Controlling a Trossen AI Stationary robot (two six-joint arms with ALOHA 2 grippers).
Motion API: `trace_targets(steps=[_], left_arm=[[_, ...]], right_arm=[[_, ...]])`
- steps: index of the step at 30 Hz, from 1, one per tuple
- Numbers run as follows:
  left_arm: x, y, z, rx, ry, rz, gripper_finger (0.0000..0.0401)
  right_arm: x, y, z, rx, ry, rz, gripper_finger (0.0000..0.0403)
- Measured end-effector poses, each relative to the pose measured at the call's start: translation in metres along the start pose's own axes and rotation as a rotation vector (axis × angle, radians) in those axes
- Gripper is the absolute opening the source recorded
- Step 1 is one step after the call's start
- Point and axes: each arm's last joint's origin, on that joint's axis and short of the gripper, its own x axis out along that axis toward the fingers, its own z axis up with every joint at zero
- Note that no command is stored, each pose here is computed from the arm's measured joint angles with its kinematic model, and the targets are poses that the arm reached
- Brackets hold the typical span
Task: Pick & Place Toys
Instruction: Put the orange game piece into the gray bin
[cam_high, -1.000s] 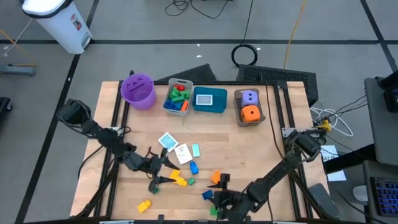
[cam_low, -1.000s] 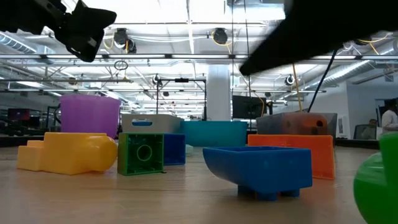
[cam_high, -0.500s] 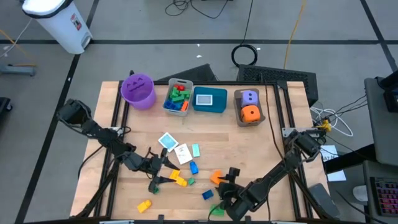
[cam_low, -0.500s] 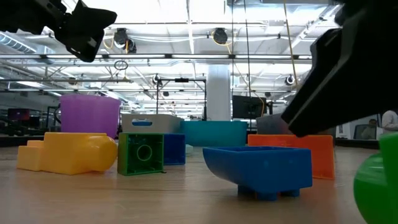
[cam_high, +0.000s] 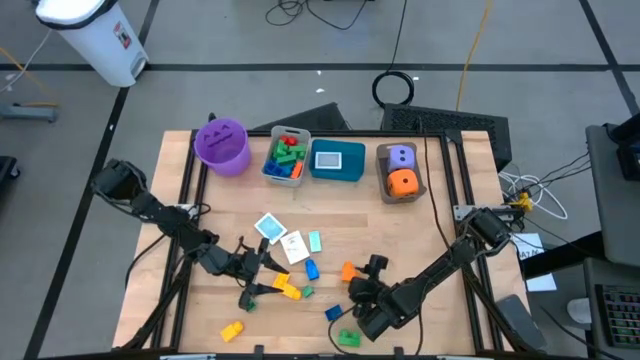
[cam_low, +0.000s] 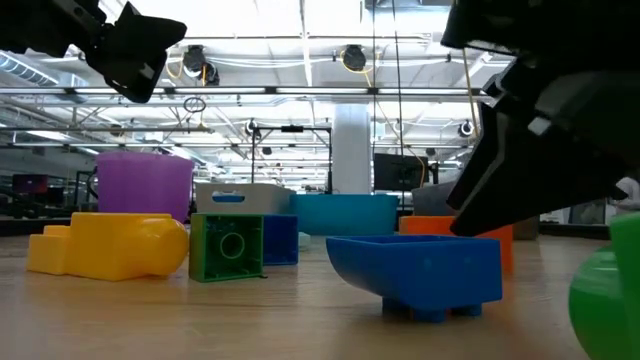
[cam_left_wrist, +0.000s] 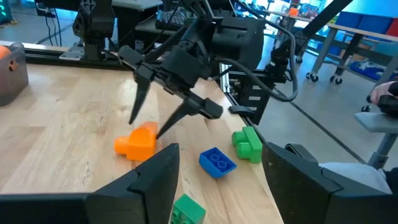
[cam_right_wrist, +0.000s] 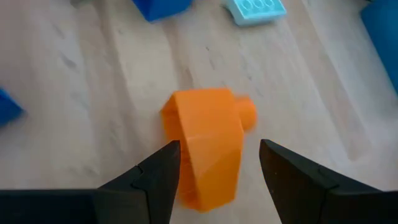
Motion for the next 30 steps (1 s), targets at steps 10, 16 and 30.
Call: trace_targets(steps=[10,16,30], left_arm=[[0.000,0.000,-0.001,-0.014,0.007,-0.001,0.0237],[0.000,0.000,-0.002,-0.018,0.021,0.003,0.0237],[0.000,0.001,-0.003,-0.018,0.026,0.004,0.0237]], right_arm=[[0.002,-0.005,-0.002,-0.030,0.029,-0.032,0.0210],[0.004,-0.004,0.001,-0.006,0.017,-0.023,0.0210],[0.021,-0.019,0.012,-0.007,0.047,-0.062,0.0124]])
